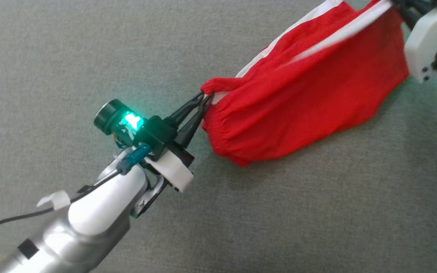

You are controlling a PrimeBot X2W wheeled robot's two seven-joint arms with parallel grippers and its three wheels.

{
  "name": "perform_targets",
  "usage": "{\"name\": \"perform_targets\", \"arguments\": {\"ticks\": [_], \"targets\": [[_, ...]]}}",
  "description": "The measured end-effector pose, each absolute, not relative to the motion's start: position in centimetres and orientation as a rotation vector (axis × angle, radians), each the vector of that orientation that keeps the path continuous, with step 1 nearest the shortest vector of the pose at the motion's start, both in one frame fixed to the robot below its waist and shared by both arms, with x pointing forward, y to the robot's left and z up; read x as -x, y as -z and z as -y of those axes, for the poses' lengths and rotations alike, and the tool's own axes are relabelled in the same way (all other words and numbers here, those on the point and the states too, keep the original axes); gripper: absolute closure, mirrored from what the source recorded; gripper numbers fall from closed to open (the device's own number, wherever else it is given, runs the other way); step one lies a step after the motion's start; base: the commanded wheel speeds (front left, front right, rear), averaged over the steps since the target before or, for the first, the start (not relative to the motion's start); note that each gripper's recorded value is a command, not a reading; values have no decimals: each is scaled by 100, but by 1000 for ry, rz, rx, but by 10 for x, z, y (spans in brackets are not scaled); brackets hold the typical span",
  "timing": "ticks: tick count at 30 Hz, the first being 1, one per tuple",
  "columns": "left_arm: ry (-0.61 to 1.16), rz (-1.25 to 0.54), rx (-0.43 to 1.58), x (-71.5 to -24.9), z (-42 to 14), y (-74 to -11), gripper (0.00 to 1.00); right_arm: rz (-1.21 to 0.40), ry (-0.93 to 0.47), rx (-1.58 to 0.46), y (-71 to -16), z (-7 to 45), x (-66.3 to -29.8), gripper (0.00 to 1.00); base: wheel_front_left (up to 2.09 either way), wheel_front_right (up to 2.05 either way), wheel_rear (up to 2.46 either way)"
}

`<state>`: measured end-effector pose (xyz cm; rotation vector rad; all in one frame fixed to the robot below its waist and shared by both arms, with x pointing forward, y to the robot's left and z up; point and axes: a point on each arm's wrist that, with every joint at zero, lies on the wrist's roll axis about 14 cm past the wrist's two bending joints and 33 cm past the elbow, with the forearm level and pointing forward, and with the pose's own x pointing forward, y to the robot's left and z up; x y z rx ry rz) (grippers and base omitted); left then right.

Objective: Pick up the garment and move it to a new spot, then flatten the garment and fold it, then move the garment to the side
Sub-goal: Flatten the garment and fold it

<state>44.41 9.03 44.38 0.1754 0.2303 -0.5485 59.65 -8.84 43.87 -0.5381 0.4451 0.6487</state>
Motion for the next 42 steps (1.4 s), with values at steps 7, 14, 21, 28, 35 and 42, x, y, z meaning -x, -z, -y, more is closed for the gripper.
{"name": "perform_targets", "arguments": {"ticks": [7,14,21,28,35,42], "targets": [[552,-246,-174,-447,-92,-434,100,-427,-661,547,-428,75,-614,100,0,0,0],[551,-254,-184,-454,-93,-428,100,-419,-669,559,-416,67,-628,100,0,0,0],[556,-274,-194,-460,-95,-419,100,-439,-665,554,-399,69,-632,52,0,0,0],[561,-283,-202,-464,-93,-417,0,-416,-635,491,-404,76,-635,0,0,0,0],[490,-203,-155,-477,-99,-447,0,-308,-582,336,-445,77,-637,0,0,0,0],[363,-50,-73,-489,-117,-499,0,-123,-468,116,-512,97,-637,0,0,0,0]]}}
